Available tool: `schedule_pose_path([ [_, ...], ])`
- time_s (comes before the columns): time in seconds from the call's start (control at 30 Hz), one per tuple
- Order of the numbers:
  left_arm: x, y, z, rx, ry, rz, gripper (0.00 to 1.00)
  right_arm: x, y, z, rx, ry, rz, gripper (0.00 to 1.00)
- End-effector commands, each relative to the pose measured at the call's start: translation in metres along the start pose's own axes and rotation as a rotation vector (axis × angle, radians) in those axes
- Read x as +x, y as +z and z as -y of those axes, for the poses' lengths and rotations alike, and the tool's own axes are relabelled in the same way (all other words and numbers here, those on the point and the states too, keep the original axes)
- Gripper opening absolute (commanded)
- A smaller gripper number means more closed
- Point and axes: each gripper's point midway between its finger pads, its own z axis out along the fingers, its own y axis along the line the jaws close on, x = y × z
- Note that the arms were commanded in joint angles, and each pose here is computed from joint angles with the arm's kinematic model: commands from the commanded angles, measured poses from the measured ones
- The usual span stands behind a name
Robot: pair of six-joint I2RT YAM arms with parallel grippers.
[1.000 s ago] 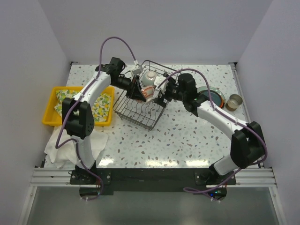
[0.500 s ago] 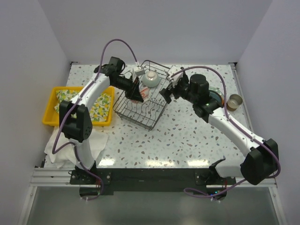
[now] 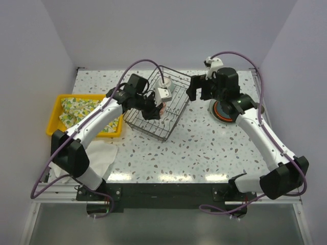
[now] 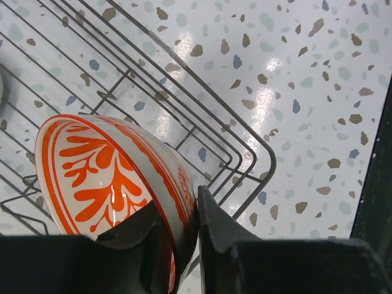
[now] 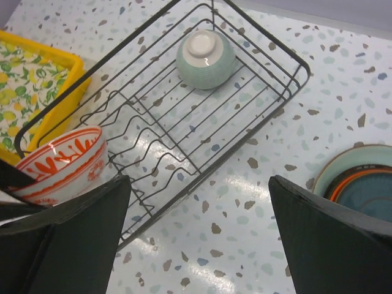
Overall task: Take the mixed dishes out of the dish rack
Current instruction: Place the bowl at the center of the board.
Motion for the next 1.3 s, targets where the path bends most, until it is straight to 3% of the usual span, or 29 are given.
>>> schedule_pose_path([
  [0.0, -0.030, -0.016, -0.005, -0.174, 0.192, 0.064, 0.00, 0.007, -0.011, 0.007, 0.020, 0.187, -0.123, 0.98],
  [0.33, -0.028, 0.005, 0.028, -0.265, 0.437, -0.020, 0.00, -0.006, -0.014, -0.029, -0.133, 0.235, -0.231, 0.88],
  [0.53, -0.038, 0.019, 0.036, -0.297, 0.536, -0.045, 0.00, 0.034, -0.009, -0.062, -0.152, 0.112, -0.410, 0.87],
  [0.8, -0.050, 0.029, 0.048, -0.310, 0.608, -0.029, 0.00, 0.071, 0.008, -0.076, -0.152, 0.101, -0.557, 0.79],
  [1.0, -0.050, 0.033, 0.051, -0.302, 0.617, -0.029, 0.00, 0.088, 0.015, -0.073, -0.123, 0.061, -0.627, 0.60],
  [1.27, -0.039, 0.038, 0.048, -0.311, 0.613, -0.073, 0.00, 0.075, 0.012, -0.064, -0.067, 0.011, -0.590, 0.06],
])
